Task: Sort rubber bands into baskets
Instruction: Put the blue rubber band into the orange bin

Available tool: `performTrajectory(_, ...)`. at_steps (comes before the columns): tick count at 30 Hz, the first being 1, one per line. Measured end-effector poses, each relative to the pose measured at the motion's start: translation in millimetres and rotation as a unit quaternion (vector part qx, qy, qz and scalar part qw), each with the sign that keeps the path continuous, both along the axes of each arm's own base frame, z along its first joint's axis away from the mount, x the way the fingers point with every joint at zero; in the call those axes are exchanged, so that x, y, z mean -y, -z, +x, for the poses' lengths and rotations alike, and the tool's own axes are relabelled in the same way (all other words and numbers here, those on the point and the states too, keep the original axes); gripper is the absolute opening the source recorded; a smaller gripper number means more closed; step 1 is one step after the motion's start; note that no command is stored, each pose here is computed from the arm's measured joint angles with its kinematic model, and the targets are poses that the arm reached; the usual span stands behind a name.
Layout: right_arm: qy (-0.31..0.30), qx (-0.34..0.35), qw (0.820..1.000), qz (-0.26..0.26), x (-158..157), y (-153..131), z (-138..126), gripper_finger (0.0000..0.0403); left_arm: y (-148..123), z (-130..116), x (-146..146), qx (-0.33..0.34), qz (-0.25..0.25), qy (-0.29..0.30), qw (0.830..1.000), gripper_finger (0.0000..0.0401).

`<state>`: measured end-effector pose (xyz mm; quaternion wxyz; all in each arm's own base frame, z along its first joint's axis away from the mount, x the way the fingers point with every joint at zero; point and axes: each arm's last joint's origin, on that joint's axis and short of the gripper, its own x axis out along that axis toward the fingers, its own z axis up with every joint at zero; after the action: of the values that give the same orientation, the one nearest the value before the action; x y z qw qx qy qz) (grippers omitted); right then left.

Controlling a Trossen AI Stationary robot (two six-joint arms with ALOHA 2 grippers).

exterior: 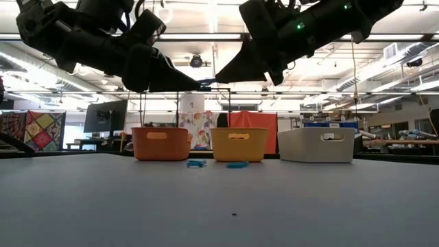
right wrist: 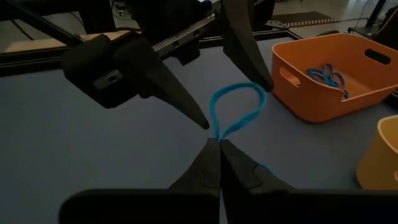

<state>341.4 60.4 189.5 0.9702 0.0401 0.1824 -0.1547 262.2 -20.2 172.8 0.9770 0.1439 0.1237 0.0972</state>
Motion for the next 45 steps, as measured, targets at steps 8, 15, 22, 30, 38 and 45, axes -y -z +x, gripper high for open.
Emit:
performTrajectory(8, 0.002, 0.001, 1.000, 0.004, 0, 0, 0, 0.0006, 0, 0, 2, -0.004, 0.018, 0.009, 1.000, 0.0232)
performTrajectory(15, 0.001, 0.004, 1.000, 0.013, 0, 0, 0, 0.0006, 0, -1, 12, -0.012, 0.057, 0.041, 0.997, 0.0163)
performTrajectory(22, 0.000, 0.003, 1.000, 0.012, 0, 0, 0, 0.0006, -1, -1, 12, -0.007, 0.057, 0.040, 0.998, 0.0066)
performTrajectory(30, -0.001, 0.005, 1.000, 0.009, 1, -1, 1, 0.0006, -4, 0, 11, 0.008, 0.056, 0.029, 0.998, 0.0013)
performTrajectory(38, 0.002, 0.009, 1.000, 0.022, 3, -1, 1, 0.0027, -4, -1, 6, 0.010, 0.051, -0.035, 0.998, 0.0009)
performTrajectory(45, 0.021, -0.040, 0.999, 0.016, 12, 8, -2, 0.0078, -4, -1, -18, 0.024, 0.004, -0.120, 0.992, 0.0008)
